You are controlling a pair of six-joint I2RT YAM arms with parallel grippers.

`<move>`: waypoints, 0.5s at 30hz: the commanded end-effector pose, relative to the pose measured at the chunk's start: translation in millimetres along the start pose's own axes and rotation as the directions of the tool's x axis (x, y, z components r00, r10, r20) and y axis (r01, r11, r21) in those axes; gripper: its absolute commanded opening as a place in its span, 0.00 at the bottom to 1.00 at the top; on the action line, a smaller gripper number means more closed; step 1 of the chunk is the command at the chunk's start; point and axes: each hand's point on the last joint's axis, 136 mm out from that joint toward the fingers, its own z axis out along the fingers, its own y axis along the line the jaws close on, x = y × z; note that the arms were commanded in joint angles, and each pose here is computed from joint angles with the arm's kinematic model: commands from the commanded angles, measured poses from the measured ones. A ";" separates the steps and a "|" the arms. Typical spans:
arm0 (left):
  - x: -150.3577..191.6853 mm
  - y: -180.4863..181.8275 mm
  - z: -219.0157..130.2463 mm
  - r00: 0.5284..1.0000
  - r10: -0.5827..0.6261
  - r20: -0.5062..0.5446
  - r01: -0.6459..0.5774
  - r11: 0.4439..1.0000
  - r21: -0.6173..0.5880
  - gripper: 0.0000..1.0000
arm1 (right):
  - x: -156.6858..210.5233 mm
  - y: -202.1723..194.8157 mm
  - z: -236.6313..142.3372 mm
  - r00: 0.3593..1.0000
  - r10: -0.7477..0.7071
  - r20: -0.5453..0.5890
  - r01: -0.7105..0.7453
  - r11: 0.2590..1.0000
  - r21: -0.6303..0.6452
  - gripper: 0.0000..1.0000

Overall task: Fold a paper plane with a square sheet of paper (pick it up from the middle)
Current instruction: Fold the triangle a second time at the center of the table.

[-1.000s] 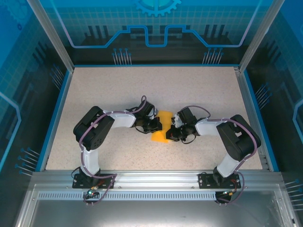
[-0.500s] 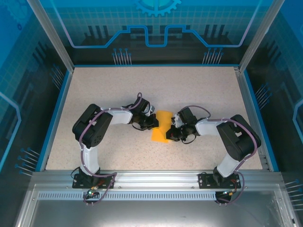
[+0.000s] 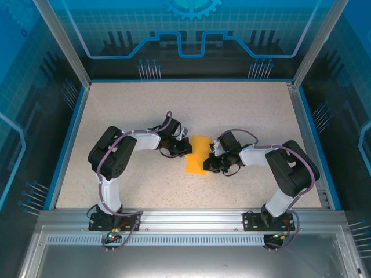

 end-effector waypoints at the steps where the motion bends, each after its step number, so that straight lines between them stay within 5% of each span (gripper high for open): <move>1: -22.4 49.7 -3.6 0.997 -0.037 0.073 0.049 0.985 -0.166 0.03 | 33.3 -48.7 -0.9 0.990 0.117 -0.079 -0.103 0.981 0.163 0.00; 15: -44.0 38.6 -21.0 0.995 -0.008 0.099 0.024 0.987 -0.157 0.04 | 30.0 -44.1 0.1 0.991 0.111 -0.075 -0.099 0.985 0.142 0.00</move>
